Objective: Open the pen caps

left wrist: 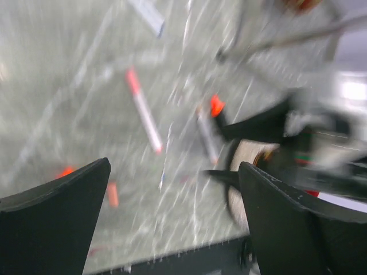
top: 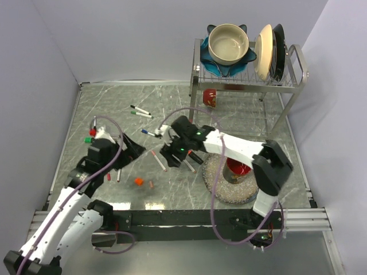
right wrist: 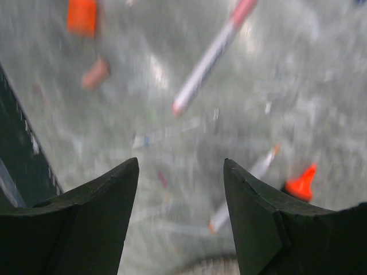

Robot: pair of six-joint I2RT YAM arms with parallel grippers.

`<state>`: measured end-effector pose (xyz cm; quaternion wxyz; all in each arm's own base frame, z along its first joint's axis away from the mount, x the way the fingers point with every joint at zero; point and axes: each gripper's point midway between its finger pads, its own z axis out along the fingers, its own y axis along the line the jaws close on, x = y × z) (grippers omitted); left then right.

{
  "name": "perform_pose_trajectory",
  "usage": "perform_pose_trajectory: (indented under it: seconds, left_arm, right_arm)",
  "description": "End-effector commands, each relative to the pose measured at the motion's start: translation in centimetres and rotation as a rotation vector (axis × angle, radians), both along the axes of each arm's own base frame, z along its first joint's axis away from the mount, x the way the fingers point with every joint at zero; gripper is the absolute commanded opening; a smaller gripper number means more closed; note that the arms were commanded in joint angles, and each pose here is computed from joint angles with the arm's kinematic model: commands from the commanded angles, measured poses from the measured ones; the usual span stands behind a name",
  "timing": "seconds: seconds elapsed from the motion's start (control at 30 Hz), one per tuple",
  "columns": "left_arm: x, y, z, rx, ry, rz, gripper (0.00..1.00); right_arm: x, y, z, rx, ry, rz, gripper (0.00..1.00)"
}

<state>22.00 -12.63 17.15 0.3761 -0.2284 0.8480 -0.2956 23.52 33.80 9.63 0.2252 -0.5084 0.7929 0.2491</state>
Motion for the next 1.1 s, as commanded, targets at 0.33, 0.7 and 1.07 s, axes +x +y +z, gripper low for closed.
perform_pose_trajectory:
  seconds: [0.33, 0.7, 1.07]
  left_arm:
    - [2.0, 6.7, 9.8, 0.326, -0.397, 0.164, 0.99]
    - [0.4, 8.0, 12.1, 0.285, -0.51, 0.221, 0.99]
    - [0.5, 7.7, 12.1, 0.28, -0.514, 0.205, 0.99]
  right_arm:
    - [3.6, 6.0, -2.9, -0.143, 0.004, -0.164, 0.65]
    - [1.6, 6.4, -6.8, -0.246, 0.011, -0.112, 0.59]
    - [1.3, 4.9, -9.3, -0.329, -0.003, -0.12, 0.18]
